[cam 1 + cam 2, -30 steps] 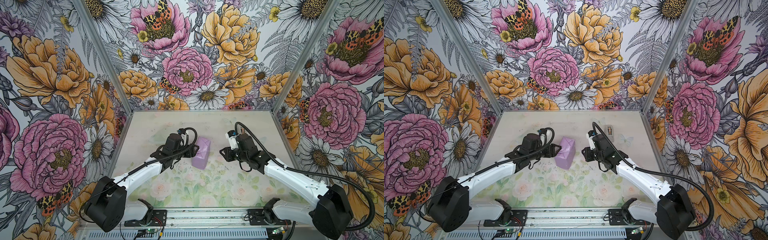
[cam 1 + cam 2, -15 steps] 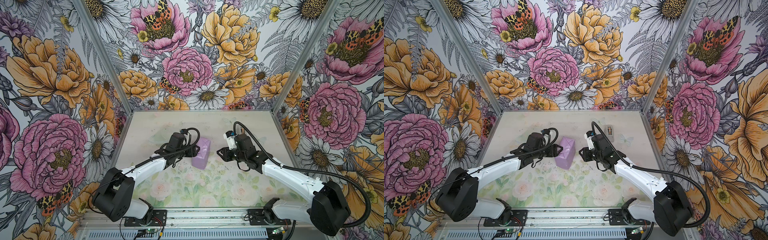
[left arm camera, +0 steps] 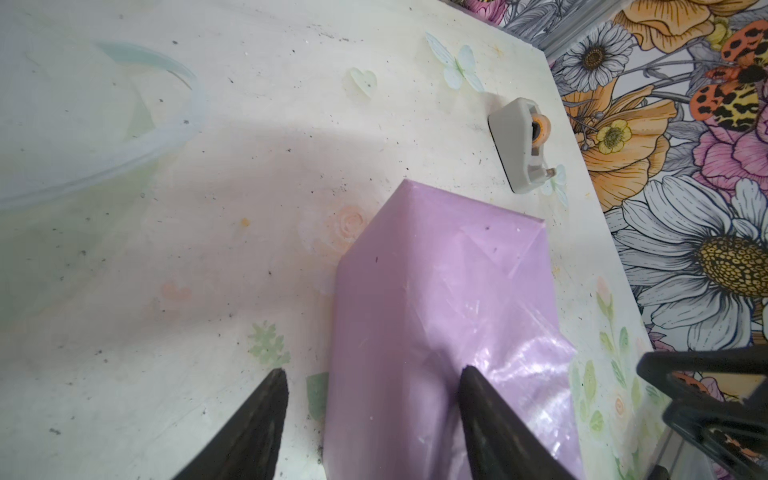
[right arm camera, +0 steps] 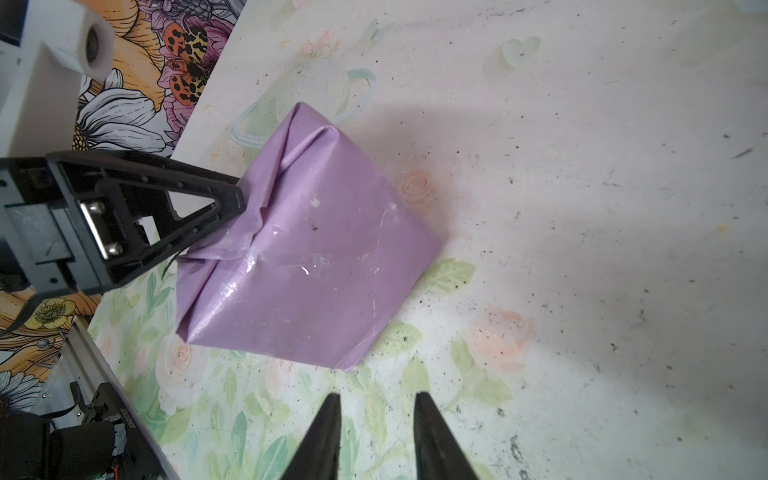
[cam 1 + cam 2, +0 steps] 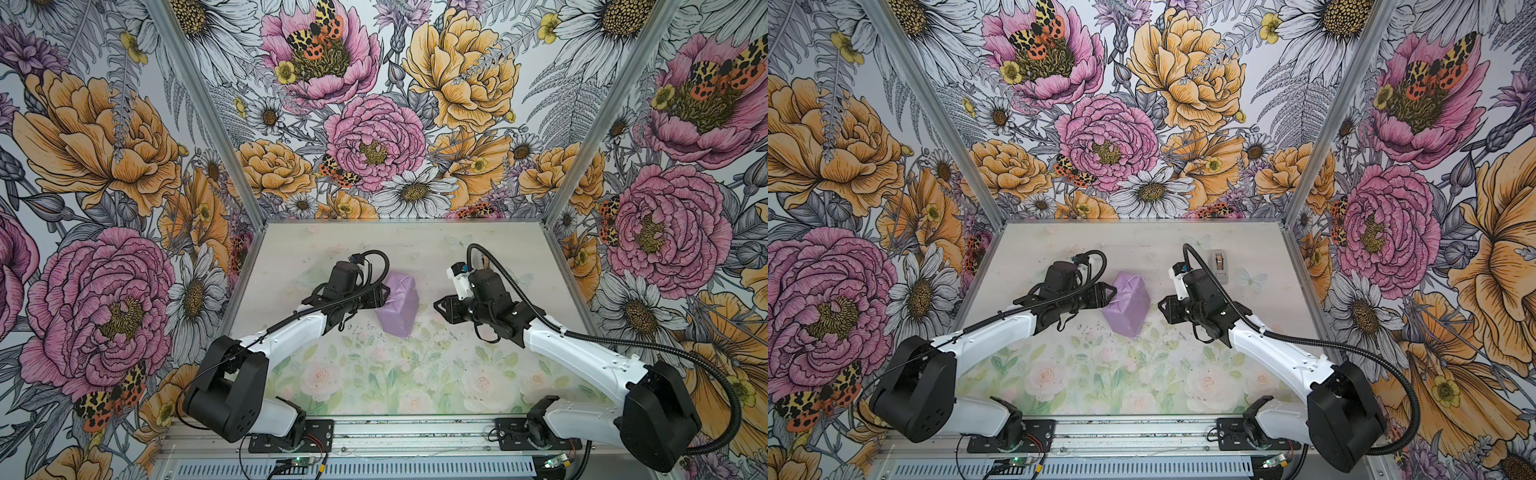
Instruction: Wrap the gift box in paper
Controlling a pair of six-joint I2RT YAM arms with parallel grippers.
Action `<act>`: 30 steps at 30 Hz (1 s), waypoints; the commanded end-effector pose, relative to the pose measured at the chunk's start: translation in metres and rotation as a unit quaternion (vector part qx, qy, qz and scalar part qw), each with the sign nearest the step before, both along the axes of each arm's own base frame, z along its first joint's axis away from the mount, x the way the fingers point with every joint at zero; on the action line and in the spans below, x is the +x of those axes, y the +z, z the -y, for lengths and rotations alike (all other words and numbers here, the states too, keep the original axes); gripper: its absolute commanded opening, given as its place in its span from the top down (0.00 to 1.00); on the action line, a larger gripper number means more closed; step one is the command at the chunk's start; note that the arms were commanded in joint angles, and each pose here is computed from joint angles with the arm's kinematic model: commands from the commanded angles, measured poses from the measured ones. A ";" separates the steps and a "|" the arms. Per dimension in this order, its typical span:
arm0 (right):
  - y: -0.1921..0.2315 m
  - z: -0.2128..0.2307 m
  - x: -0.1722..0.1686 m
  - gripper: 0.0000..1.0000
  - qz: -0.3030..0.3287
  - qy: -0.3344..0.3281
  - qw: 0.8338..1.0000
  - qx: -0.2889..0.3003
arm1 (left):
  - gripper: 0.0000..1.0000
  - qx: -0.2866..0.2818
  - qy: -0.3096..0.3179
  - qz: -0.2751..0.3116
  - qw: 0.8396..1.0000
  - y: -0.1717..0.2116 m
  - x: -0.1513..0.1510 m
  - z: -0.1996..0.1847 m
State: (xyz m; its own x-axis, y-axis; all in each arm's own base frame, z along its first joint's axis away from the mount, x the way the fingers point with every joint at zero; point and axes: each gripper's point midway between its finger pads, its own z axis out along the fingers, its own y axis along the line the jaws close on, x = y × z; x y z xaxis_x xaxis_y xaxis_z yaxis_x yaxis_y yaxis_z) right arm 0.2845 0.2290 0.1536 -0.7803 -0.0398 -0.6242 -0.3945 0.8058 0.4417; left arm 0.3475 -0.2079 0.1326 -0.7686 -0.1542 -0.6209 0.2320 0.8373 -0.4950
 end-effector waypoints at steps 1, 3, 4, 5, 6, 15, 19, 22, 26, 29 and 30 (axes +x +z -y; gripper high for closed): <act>0.008 -0.005 0.004 0.68 0.010 0.004 1.000 0.016 | 0.33 0.042 0.036 -0.036 0.998 -0.027 -0.004 -0.032; 0.009 -0.006 0.004 0.68 0.012 0.005 1.000 0.017 | 0.33 0.044 0.051 -0.039 0.997 -0.026 -0.001 -0.043; 0.010 -0.006 0.004 0.68 0.012 0.006 1.000 0.017 | 0.33 0.047 0.058 -0.039 0.996 -0.025 0.000 -0.049; 0.010 -0.006 0.005 0.68 0.013 0.006 1.000 0.018 | 0.33 0.050 0.066 -0.037 0.996 -0.024 0.002 -0.054; 0.011 -0.006 0.005 0.68 0.013 0.006 1.000 0.018 | 0.32 0.053 0.075 -0.036 0.995 -0.022 0.004 -0.061; 0.013 -0.009 0.006 0.68 0.012 0.010 1.000 0.022 | 0.30 0.048 0.154 0.027 0.987 0.034 0.017 -0.123; 0.014 -0.014 0.007 0.67 0.008 0.018 0.999 0.028 | 0.31 0.042 0.149 0.020 0.988 0.035 0.012 -0.128; 0.013 -0.017 0.007 0.67 0.005 0.022 0.999 0.032 | 0.37 0.041 0.152 0.002 0.988 0.023 0.010 -0.134; 0.011 -0.019 0.008 0.67 0.002 0.026 0.999 0.035 | 0.46 0.027 0.143 -0.004 0.989 0.015 0.015 -0.130; 0.011 -0.020 0.008 0.67 0.003 0.027 0.999 0.036 | 0.58 0.010 0.126 -0.003 0.992 0.016 0.023 -0.120; 0.011 -0.021 0.008 0.67 0.003 0.028 0.999 0.037 | 0.63 0.006 0.121 -0.001 0.993 0.017 0.027 -0.118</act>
